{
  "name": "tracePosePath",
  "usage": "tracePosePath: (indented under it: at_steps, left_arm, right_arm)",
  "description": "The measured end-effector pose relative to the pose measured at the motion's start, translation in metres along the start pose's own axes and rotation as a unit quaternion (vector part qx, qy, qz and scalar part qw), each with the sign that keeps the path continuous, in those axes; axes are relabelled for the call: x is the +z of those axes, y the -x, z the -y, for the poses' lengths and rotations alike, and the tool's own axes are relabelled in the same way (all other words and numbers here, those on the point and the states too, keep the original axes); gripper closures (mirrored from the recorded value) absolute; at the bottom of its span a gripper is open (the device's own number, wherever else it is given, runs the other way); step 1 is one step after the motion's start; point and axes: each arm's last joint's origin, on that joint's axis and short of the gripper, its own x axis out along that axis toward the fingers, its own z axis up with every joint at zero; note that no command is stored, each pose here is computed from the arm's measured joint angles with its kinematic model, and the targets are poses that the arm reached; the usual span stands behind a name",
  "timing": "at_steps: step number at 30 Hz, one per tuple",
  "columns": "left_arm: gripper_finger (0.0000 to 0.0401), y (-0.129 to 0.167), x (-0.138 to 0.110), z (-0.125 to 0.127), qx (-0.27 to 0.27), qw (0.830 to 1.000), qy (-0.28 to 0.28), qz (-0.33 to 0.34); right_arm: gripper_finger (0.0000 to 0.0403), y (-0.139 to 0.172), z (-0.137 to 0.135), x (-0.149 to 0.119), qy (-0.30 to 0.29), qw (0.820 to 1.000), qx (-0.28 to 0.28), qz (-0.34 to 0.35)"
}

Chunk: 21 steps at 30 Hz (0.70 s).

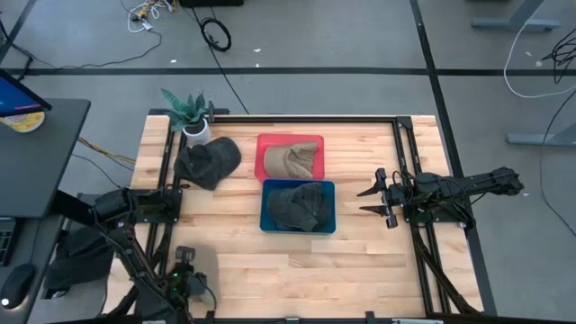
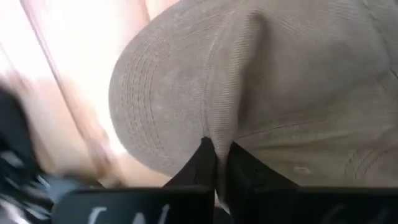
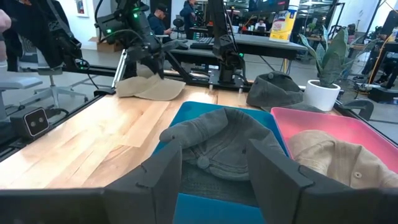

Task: Pick & Place hat
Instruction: Put the brown cap into the red bin

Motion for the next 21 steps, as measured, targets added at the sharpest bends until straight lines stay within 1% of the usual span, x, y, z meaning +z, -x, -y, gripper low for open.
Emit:
tracePosePath:
  at_steps: [3, 7, 10, 13, 18, 19, 21]
  left_arm:
    - [0.0392, -0.003, 0.011, -0.011, 0.036, 0.997, -0.071, 0.018]
    - [0.0391, -0.004, 0.024, -0.034, 0.128, 0.986, -0.108, 0.028]
    - [0.0392, -0.001, 0.034, -0.050, 0.188, 0.971, -0.148, 0.030]
    - [0.0393, 0.001, 0.046, -0.063, 0.237, 0.949, -0.206, 0.039]
    - [0.0391, 0.001, 0.062, -0.083, 0.315, 0.896, -0.312, 0.022]
    - [0.0392, 0.000, 0.064, -0.088, 0.332, 0.885, -0.325, 0.016]
    - [0.0393, -0.001, 0.069, -0.098, 0.355, 0.873, -0.336, 0.002]
  right_arm:
    - [0.0218, 0.000, 0.000, 0.000, 0.000, 1.000, 0.000, 0.000]
    - [0.0218, 0.000, 0.000, 0.000, 0.000, 1.000, 0.000, 0.000]
    - [0.0218, 0.000, 0.000, 0.000, 0.000, 1.000, 0.000, 0.000]
    - [0.0218, 0.000, 0.000, 0.000, 0.000, 1.000, 0.000, 0.000]
    - [0.0218, 0.000, 0.000, 0.000, 0.000, 1.000, 0.000, 0.000]
    - [0.0218, 0.000, 0.000, 0.000, 0.000, 1.000, 0.000, 0.000]
    - [0.0218, 0.000, 0.000, 0.000, 0.000, 1.000, 0.000, 0.000]
